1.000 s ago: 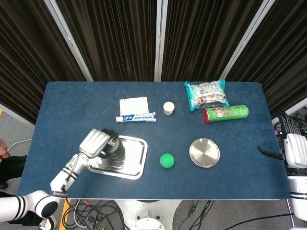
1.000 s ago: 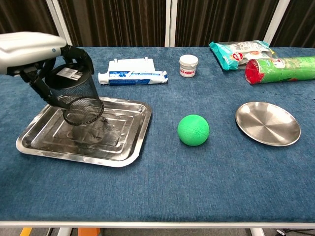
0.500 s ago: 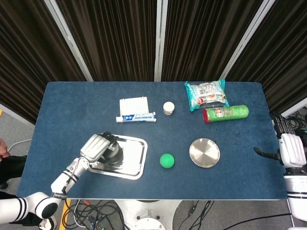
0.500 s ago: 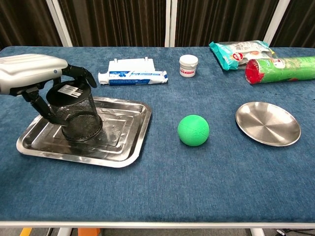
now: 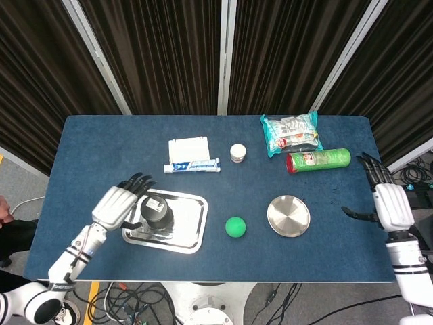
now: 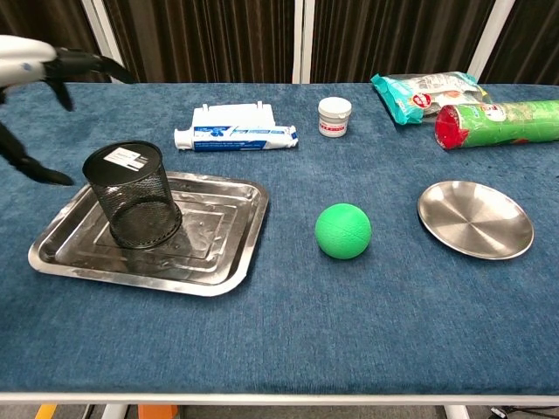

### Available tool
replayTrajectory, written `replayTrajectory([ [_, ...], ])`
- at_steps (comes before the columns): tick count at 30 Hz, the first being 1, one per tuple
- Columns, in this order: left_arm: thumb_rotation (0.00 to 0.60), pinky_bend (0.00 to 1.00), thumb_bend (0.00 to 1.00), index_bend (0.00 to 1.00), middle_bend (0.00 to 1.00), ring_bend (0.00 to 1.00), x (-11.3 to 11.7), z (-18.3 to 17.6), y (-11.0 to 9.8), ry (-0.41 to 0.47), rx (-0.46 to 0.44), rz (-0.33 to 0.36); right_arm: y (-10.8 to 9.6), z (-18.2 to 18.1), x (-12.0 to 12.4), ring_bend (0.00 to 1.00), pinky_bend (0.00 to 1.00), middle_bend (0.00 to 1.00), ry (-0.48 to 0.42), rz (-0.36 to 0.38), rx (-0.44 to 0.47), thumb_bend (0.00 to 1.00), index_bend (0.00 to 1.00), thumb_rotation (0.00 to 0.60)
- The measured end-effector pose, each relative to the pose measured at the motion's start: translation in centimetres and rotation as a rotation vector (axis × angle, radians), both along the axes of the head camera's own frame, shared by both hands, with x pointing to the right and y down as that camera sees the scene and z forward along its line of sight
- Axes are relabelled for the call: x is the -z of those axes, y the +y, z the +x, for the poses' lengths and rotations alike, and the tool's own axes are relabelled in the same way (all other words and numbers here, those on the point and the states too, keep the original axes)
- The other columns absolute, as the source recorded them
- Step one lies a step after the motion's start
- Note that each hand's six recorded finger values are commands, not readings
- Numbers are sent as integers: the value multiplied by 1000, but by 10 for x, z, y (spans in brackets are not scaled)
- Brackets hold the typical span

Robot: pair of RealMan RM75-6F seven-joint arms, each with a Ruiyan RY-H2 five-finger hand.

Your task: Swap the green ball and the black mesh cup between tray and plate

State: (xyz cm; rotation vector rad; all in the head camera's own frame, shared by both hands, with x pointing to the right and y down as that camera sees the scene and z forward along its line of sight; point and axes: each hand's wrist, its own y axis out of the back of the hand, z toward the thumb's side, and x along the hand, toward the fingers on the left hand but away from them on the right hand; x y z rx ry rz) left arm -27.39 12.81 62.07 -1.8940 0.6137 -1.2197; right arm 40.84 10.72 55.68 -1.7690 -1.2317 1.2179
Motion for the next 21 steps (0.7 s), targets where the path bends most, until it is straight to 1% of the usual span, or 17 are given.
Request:
replayTrajectory([
  [2, 600, 302, 43, 99, 67, 17, 10, -14, 3, -28, 36, 7, -4, -17, -1, 0, 107, 0, 1, -7, 54, 0, 0, 600],
  [5, 600, 301, 44, 99, 74, 17, 21, -42, 8, -62, 124, 38, -9, -46, -5, 0, 107, 0, 2, -31, 141, 0, 0, 600],
  [9, 600, 288, 45, 99, 84, 17, 32, -86, 16, -105, 257, 117, -8, -88, -16, 0, 114, 0, 12, -89, 273, 0, 0, 600],
  [10, 600, 285, 46, 100, 84, 17, 33, -95, 18, -112, 277, 134, -6, -102, -21, 0, 117, 0, 14, -110, 317, 0, 0, 600],
  [12, 600, 285, 46, 100, 85, 17, 33, -112, 24, -118, 315, 158, -2, -124, -29, 0, 125, 0, 15, -141, 386, 0, 0, 600],
  [13, 600, 285, 46, 100, 87, 17, 31, -119, 28, -116, 329, 163, 1, -139, -34, 0, 130, 0, 18, -160, 433, 0, 0, 600],
  [16, 600, 282, 45, 102, 91, 18, 26, -138, 41, -109, 361, 177, 10, -175, -48, 0, 158, 1, 21, -195, 533, 0, 0, 600],
  [19, 600, 281, 46, 103, 93, 18, 22, -152, 57, -97, 385, 185, 18, -205, -61, 0, 185, 10, 15, -224, 593, 0, 0, 600],
  [21, 600, 281, 46, 104, 94, 18, 21, -158, 67, -83, 400, 185, 23, -219, -69, 0, 199, 20, 14, -238, 612, 0, 0, 600],
])
